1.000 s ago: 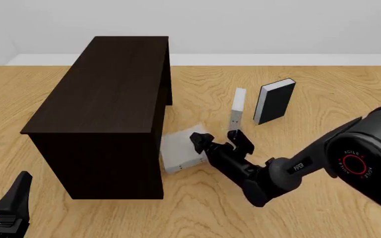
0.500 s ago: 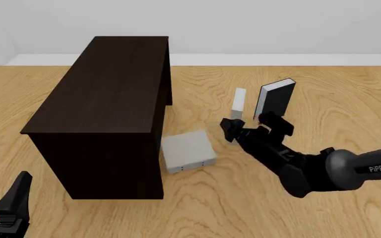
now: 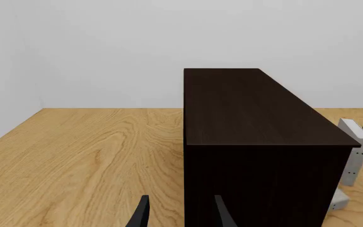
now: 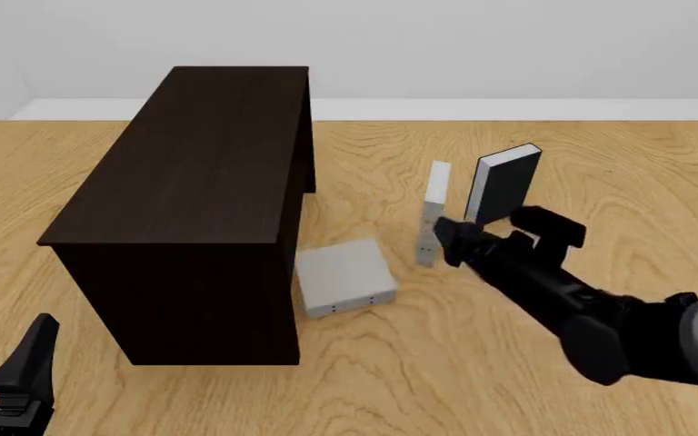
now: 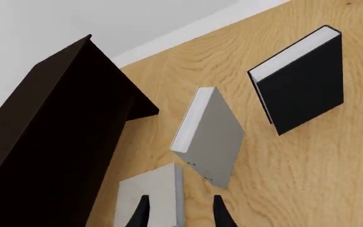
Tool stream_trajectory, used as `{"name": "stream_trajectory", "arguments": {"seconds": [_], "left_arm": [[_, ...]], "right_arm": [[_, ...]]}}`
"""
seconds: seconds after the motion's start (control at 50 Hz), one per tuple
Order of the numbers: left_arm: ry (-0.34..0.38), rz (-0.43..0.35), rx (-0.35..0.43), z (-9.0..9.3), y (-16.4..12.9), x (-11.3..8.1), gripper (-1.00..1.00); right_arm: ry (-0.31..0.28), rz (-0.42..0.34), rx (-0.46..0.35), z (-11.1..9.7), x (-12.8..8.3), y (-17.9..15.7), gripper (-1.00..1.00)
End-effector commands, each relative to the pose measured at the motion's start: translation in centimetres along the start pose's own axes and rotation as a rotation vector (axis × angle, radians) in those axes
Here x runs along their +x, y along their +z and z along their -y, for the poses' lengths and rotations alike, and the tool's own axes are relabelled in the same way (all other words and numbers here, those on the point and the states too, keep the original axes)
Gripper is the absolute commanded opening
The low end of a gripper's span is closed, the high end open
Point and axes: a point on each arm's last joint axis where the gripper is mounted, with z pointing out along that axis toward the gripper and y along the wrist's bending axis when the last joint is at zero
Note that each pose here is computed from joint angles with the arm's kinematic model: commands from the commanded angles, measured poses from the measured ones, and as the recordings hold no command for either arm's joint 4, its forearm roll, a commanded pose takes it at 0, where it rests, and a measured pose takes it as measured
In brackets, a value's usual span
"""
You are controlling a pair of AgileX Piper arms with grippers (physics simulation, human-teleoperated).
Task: Pick up the book on the right and place it under the cabinet shelf.
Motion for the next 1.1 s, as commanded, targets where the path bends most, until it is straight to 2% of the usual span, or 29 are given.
{"name": "stream_trajectory", "arguments": {"seconds": [0.02, 0.24, 0.46, 0.48, 0.52, 0.56, 0.6, 0.82, 1.1], "left_arm": [[0.000, 0.000, 0.000, 0.0, 0.0, 0.0, 1.00], [0.000, 0.000, 0.000, 0.0, 0.0, 0.0, 1.00], [0.000, 0.000, 0.000, 0.0, 0.0, 0.0, 1.00], [0.000, 0.000, 0.000, 0.0, 0.0, 0.0, 1.00], [0.000, 0.000, 0.000, 0.0, 0.0, 0.0, 1.00], [0.000, 0.000, 0.000, 0.0, 0.0, 0.0, 1.00], [0.000, 0.000, 0.000, 0.0, 0.0, 0.0, 1.00], [0.000, 0.000, 0.000, 0.0, 0.0, 0.0, 1.00], [0.000, 0.000, 0.000, 0.0, 0.0, 0.0, 1.00]], "right_arm": [[-0.162, 0.029, 0.031, 0.4, -1.5, -1.4, 1.00], [-0.274, 0.040, 0.059, 1.1, -2.0, -0.6, 1.00], [-0.345, 0.020, 0.073, 1.8, -1.3, 0.7, 1.00], [-0.336, 0.015, 0.066, 1.7, -1.1, 0.9, 1.00], [-0.368, 0.014, 0.073, 1.9, -1.2, 1.1, 1.00], [-0.362, 0.007, 0.067, 1.7, -1.0, 1.3, 1.00], [-0.386, 0.006, 0.074, 1.9, -1.0, 1.4, 1.00], [-0.426, -0.011, 0.070, 2.1, -0.3, 2.2, 1.00], [-0.444, -0.027, 0.068, 2.3, 0.4, 3.1, 1.00]]}}
